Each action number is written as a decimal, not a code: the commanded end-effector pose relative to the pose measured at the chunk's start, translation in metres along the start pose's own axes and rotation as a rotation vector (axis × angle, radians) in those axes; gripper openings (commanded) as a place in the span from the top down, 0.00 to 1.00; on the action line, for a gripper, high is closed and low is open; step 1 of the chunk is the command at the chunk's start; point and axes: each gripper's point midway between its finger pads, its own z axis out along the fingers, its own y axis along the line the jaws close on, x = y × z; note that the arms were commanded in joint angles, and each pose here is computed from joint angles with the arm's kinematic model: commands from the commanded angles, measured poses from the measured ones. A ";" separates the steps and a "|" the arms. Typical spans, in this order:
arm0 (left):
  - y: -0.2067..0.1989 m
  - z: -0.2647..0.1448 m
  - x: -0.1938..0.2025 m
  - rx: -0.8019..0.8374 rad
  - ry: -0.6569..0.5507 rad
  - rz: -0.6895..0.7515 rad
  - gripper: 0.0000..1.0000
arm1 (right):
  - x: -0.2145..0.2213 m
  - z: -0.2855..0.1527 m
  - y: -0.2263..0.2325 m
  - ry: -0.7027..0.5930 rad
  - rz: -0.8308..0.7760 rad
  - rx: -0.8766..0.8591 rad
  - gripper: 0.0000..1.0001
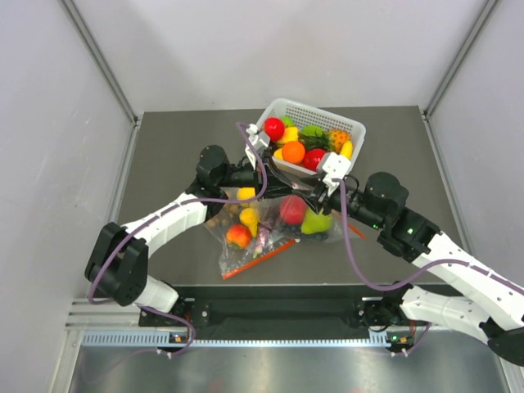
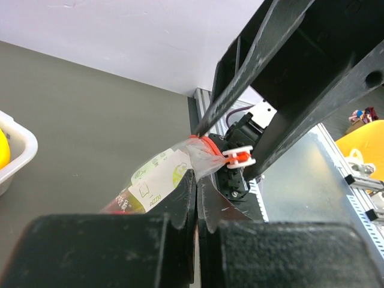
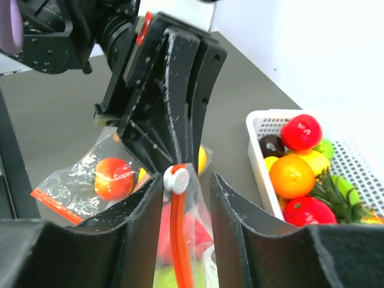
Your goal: Open the zip-top bag and remove the fake food
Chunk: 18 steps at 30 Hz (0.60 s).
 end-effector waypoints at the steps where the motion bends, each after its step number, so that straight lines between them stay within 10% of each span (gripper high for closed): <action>1: -0.012 0.006 -0.023 0.045 -0.025 0.106 1.00 | -0.039 0.000 -0.009 -0.098 -0.044 0.043 0.63; 8: -0.014 0.008 -0.023 0.051 -0.021 0.107 1.00 | -0.034 0.007 -0.009 -0.064 -0.063 0.042 0.65; 18: -0.012 0.007 -0.025 0.035 -0.033 0.113 1.00 | -0.030 0.006 -0.011 -0.050 -0.074 0.065 0.99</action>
